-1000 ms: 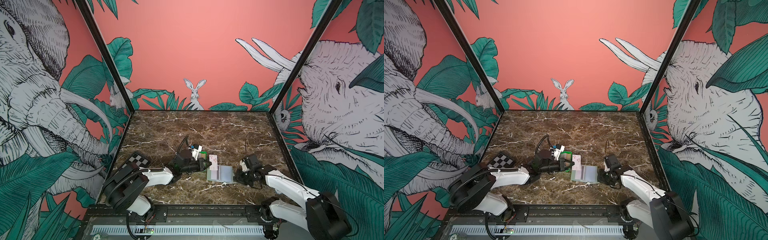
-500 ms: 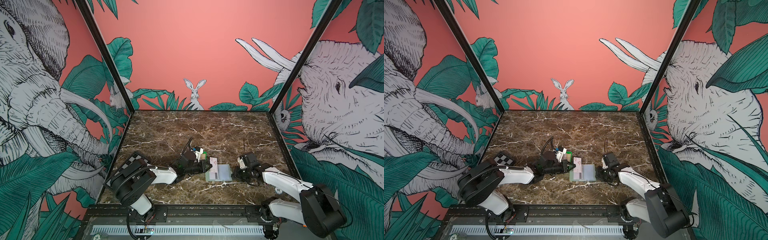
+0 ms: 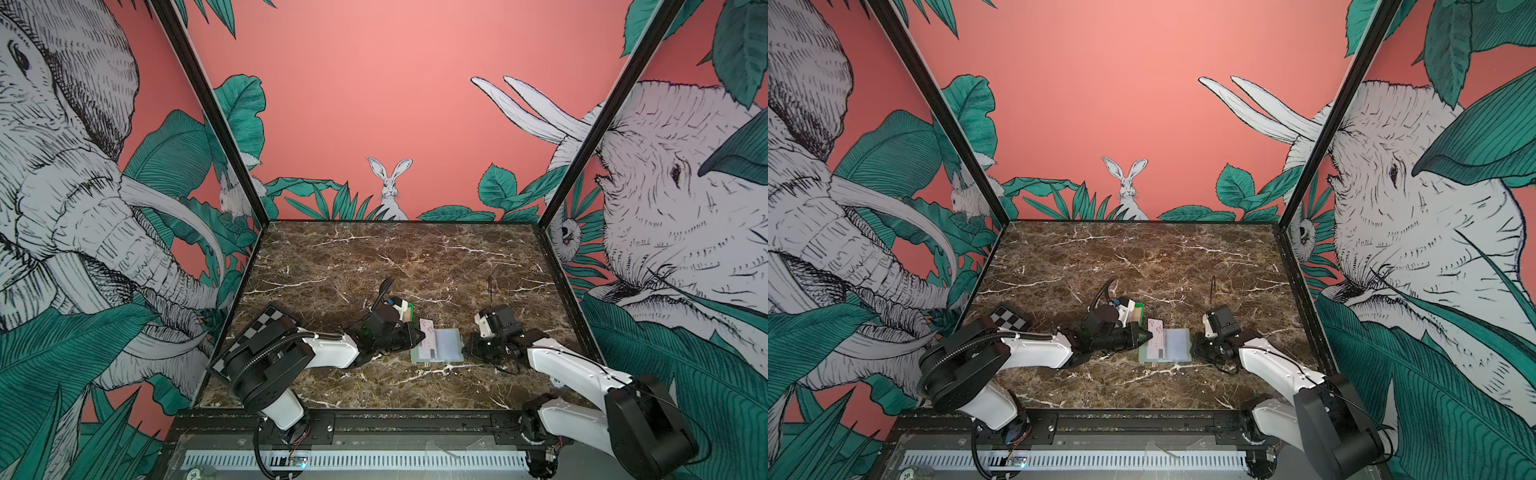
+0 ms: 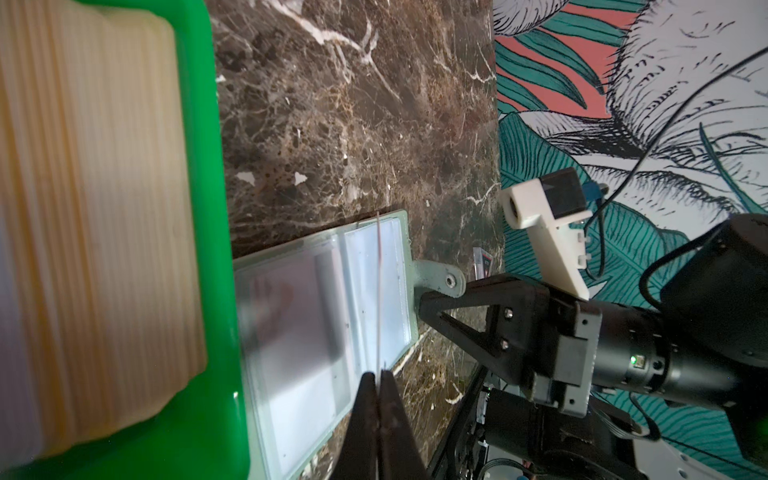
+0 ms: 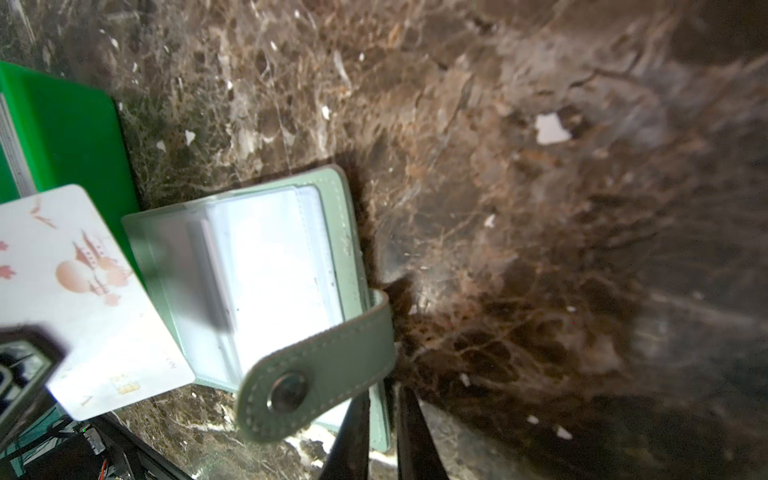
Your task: Put the credit cards into the card holder
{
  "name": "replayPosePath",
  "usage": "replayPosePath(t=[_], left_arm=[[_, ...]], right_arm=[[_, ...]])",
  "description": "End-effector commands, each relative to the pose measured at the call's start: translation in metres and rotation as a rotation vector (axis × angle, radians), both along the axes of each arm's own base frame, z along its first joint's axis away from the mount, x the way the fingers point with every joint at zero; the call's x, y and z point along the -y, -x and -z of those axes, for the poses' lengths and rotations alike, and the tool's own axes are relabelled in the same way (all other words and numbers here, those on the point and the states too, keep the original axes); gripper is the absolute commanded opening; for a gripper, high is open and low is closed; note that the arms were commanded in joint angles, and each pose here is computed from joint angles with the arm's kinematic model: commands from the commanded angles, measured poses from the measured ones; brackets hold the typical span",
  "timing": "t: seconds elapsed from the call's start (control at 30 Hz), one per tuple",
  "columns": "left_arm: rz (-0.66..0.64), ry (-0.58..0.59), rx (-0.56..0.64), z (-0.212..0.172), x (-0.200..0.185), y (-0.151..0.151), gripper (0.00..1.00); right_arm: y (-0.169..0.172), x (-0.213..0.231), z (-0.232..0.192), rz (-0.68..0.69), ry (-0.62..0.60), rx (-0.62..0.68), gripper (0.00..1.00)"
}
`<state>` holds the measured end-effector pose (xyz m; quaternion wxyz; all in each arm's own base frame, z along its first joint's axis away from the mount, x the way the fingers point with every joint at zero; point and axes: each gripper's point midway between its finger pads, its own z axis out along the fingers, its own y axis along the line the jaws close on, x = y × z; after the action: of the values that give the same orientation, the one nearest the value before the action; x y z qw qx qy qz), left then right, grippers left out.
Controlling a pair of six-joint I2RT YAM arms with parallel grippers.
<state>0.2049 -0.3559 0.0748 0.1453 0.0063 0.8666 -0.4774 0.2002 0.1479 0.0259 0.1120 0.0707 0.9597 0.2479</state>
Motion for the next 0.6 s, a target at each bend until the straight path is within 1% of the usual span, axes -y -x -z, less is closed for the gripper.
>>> replayPosePath(t=[0.0, 0.2, 0.43, 0.57], left_arm=[[-0.021, 0.018, -0.035, -0.002, 0.007, -0.002, 0.00], [-0.021, -0.020, -0.062, 0.007, 0.007, 0.001, 0.00], [-0.010, -0.020, -0.090, 0.013, 0.013, 0.003, 0.00], [-0.007, -0.032, -0.085, 0.018, 0.014, 0.004, 0.00]], right_arm=[[0.003, -0.002, 0.006, -0.019, 0.000, -0.001, 0.15], [0.003, -0.003, 0.009, -0.029, 0.018, -0.006, 0.15], [0.005, -0.002, 0.014, -0.037, 0.039, -0.011, 0.15], [0.005, -0.003, 0.013, -0.038, 0.040, -0.008, 0.15]])
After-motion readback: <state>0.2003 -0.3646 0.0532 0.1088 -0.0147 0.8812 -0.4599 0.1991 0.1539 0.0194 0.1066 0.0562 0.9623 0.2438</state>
